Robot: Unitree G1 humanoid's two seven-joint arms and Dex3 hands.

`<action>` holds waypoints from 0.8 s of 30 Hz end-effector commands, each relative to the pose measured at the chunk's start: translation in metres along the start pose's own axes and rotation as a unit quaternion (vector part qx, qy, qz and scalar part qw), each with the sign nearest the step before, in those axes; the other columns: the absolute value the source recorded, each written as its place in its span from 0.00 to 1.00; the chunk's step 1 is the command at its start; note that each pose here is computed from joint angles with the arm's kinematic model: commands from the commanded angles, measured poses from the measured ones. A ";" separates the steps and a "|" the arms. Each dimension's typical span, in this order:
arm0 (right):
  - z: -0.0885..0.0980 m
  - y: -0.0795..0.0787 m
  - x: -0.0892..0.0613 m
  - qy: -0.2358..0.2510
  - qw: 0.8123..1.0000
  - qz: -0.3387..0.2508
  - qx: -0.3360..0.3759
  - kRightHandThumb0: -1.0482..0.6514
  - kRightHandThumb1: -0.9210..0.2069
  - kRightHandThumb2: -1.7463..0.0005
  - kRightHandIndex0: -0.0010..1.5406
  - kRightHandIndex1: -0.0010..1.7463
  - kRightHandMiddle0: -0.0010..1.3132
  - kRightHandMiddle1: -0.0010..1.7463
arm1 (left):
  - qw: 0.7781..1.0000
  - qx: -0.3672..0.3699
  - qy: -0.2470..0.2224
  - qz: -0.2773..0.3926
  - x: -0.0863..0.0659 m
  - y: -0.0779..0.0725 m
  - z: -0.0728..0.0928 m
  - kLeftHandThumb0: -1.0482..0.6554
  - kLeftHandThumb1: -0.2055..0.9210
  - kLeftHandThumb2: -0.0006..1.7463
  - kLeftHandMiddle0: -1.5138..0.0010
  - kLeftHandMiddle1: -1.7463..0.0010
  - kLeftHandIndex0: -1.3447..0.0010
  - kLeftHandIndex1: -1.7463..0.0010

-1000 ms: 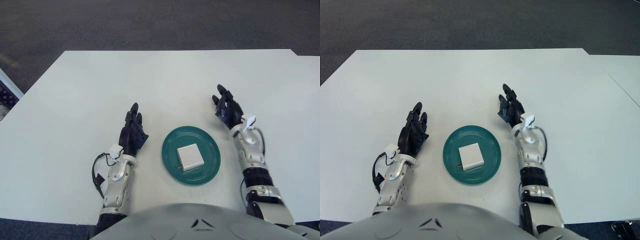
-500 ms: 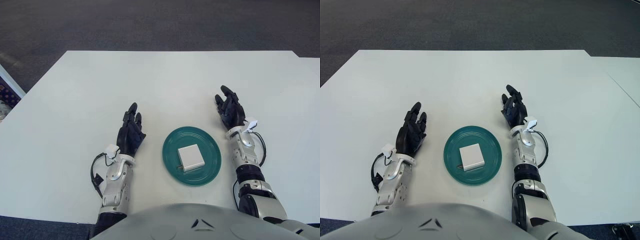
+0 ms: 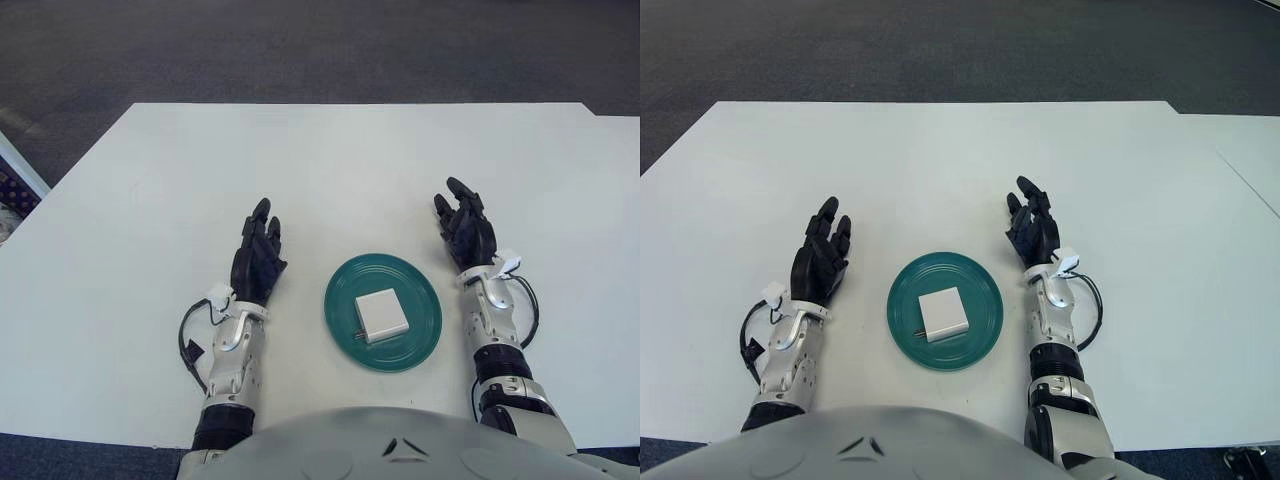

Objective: Put the charger into the plate.

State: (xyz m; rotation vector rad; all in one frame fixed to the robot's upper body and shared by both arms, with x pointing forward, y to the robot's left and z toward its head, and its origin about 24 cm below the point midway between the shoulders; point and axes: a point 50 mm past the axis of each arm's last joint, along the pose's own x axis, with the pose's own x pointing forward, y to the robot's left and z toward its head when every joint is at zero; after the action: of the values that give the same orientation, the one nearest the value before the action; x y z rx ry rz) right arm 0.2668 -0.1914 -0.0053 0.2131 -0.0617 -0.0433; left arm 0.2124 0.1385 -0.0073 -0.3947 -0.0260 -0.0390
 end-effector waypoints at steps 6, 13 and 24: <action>-0.036 -0.014 -0.033 0.087 0.995 -0.039 0.015 0.03 0.00 0.46 0.20 0.02 0.00 0.37 | 0.999 -0.023 0.044 0.016 -0.015 0.010 -0.021 0.03 1.00 0.56 0.89 1.00 1.00 0.73; -0.037 -0.018 -0.048 0.084 0.996 -0.037 0.007 0.05 0.00 0.46 0.23 0.02 0.00 0.41 | 0.999 -0.009 0.041 0.014 -0.020 0.010 -0.022 0.05 1.00 0.56 0.89 1.00 1.00 0.74; -0.036 -0.016 -0.050 0.077 0.996 -0.036 0.001 0.05 0.00 0.48 0.25 0.01 0.00 0.45 | 0.999 -0.013 0.038 0.008 -0.020 0.008 -0.022 0.05 1.00 0.56 0.88 0.99 1.00 0.74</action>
State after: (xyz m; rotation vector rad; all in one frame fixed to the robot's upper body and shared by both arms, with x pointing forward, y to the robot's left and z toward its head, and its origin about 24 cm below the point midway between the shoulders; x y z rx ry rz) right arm 0.2518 -0.1965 -0.0074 0.1846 -0.0835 -0.0475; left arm 0.2123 0.1385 -0.0065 -0.3902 -0.0678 -0.0723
